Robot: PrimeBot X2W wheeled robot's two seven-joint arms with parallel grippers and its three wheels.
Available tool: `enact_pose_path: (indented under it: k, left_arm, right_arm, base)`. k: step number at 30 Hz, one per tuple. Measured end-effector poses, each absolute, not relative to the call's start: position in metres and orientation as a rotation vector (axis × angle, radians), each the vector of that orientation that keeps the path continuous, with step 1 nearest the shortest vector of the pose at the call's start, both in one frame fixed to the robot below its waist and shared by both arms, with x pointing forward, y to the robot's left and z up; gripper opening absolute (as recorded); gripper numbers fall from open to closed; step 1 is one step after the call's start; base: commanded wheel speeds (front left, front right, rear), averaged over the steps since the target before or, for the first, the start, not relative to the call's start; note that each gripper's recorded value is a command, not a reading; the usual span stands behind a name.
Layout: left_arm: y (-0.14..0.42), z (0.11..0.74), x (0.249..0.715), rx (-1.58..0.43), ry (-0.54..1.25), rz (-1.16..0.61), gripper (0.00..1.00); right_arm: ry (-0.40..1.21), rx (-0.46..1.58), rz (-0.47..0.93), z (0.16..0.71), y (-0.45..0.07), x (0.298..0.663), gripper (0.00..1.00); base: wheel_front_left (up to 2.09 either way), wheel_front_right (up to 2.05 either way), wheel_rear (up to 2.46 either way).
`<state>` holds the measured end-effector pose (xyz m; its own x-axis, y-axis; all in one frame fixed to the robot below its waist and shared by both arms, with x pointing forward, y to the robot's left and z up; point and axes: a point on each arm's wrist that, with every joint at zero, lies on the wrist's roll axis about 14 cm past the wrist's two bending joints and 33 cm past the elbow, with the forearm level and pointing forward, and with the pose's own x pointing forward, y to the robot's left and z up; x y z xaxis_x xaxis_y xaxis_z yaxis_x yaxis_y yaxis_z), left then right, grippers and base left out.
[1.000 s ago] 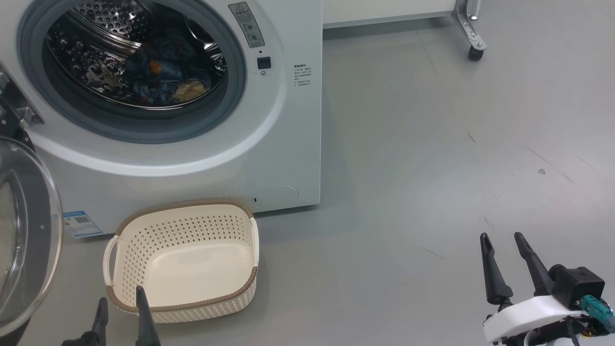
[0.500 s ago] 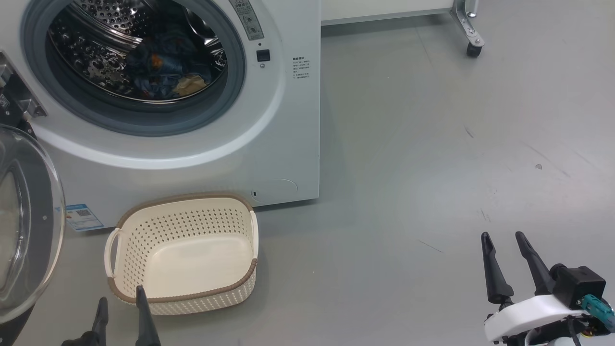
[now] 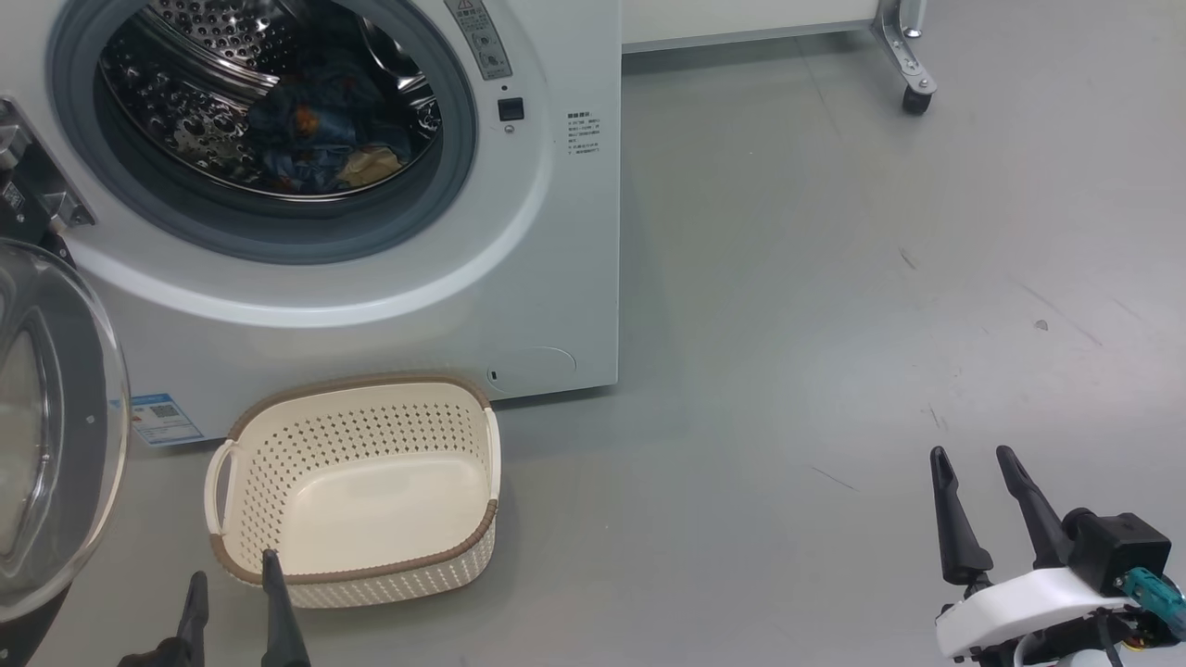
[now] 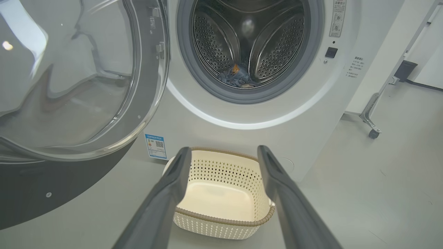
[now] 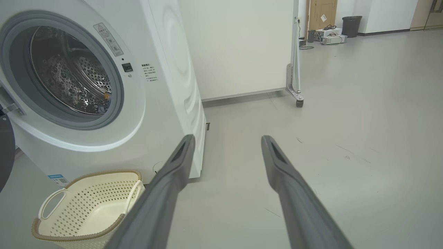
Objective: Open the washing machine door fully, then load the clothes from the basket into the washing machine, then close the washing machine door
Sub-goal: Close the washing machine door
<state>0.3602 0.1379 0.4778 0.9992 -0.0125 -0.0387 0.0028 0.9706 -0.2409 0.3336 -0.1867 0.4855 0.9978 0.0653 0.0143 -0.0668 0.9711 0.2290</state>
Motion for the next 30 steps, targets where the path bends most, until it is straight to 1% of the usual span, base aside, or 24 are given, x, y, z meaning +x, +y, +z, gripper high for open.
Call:
enact_pose_path:
  k: [5,11,30]
  left_arm:
    - [0.136,0.478,0.358,-0.243,0.041,-0.013,1.0]
    - [0.145,0.48,0.353,-0.244,0.031,0.018,1.0]
    - [0.208,0.486,0.315,-0.257,-0.015,0.227,1.0]
  right_arm:
    - [-0.012,0.229,0.056,0.487,-0.191,0.336,1.0]
    - [-0.014,0.228,0.09,0.489,-0.182,0.343,1.0]
    - [-0.004,0.218,0.31,0.493,-0.114,0.373,1.0]
  base:
    - [0.0,0.0,0.0]
    - [0.0,0.0,0.0]
    - [0.0,0.0,0.0]
